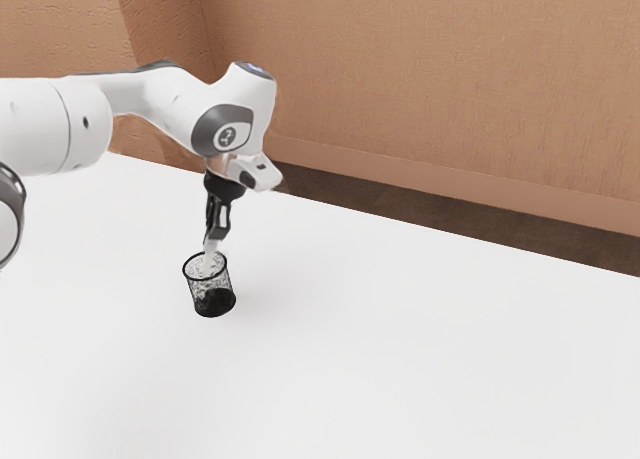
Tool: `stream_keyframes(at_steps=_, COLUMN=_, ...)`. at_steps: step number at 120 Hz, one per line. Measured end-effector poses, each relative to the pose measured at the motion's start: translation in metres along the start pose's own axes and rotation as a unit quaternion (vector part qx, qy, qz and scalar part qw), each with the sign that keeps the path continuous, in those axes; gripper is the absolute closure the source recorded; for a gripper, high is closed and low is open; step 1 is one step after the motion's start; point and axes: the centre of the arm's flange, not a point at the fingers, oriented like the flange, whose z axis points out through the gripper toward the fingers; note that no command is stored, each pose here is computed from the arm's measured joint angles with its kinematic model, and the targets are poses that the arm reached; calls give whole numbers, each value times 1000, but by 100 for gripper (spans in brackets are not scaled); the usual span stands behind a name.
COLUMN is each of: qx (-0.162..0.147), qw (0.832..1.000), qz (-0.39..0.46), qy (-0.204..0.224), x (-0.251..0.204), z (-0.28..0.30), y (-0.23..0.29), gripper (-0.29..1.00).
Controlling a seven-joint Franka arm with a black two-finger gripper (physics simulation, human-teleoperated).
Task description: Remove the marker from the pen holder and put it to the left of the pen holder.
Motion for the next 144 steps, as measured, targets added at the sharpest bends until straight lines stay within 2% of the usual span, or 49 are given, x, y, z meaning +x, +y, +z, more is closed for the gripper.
stream_keyframes(at_steps=18, qx=18, qw=999, qz=-30, qy=5, x=-59, z=-64, y=18, gripper=77)
stream_keyframes(at_steps=34, qx=10, qw=998, qz=-62, qy=-6, x=-104, z=-90, y=24, gripper=78)
stream_keyframes(at_steps=44, qx=-24, qw=995, qz=-92, qy=-34, x=-121, z=-64, y=1, gripper=79)
stream_keyframes(at_steps=54, qx=-67, qw=987, qz=-126, qy=-69, x=-118, z=-31, y=-34, gripper=79)
stream_keyframes(at_steps=75, qx=-158, qw=951, qz=-229, qy=-137, x=-142, z=31, y=-73, gripper=79)
stream_keyframes(at_steps=94, qx=-196, qw=925, qz=-275, qy=-176, x=-122, z=74, y=-86, gripper=79)
stream_keyframes(at_steps=117, qx=-207, qw=905, qz=-314, qy=-198, x=-106, z=102, y=-94, gripper=79)
stream_keyframes(at_steps=144, qx=-198, qw=894, qz=-346, qy=-202, x=-94, z=120, y=-101, gripper=78)
